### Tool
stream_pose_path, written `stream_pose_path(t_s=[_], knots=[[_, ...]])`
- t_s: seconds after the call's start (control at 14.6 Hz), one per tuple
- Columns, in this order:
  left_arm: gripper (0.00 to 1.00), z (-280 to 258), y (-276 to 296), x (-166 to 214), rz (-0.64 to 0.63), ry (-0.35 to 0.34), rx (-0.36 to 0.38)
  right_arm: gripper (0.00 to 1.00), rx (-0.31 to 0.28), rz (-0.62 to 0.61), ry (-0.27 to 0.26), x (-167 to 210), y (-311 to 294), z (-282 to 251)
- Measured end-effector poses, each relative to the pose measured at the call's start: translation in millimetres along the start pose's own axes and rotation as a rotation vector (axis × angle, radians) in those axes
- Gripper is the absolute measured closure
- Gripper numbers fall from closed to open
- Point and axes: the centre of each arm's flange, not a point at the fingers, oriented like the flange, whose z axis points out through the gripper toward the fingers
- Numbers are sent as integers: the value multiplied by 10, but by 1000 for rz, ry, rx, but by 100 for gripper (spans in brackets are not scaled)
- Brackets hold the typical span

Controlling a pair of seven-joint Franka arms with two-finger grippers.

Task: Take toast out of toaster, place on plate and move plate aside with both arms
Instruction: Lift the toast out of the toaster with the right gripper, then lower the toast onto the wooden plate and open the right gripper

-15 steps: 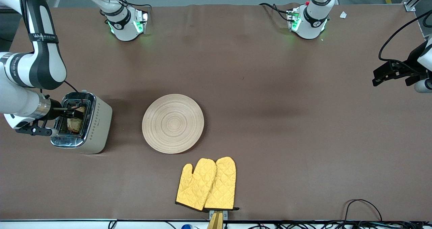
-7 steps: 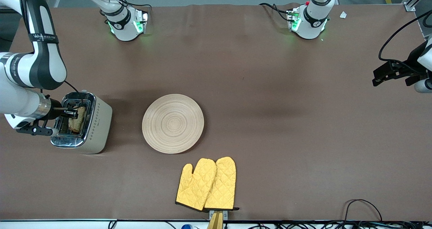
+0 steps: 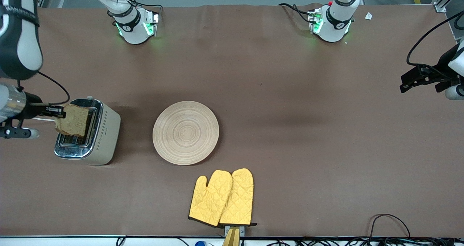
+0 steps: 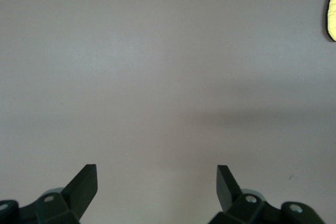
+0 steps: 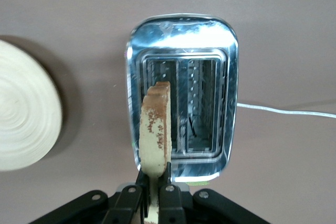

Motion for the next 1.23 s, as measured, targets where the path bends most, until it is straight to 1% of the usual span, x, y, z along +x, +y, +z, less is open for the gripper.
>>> stream_pose_path(t_s=[0.14,0.27,0.41,0.48,0.62,0.75,0.96,1.03,1.23], knots=[[0,0,0,0,0,0,0,90,-4,-20,4,-89,-300,-213],[0,0,-1,0,0,0,0,90,5,-9,6,-121,-687,-233],[0,0,-3,0,-1,0,0,90,65,47,-3,-120,-1107,-106],[0,1,-4,0,-1,0,0,90,93,70,1,-104,-1326,43],[0,2,-6,1,-1,0,0,90,115,92,18,-101,-1782,405],[0,2,-8,1,-1,0,0,90,162,104,37,-141,-2195,693],[0,2,-7,1,-1,0,0,90,257,116,61,-221,-2573,961],[0,2,-7,1,-1,0,0,90,276,117,72,-249,-2666,1019],[0,3,-12,1,-2,0,0,90,308,135,108,-314,-2893,1157]])
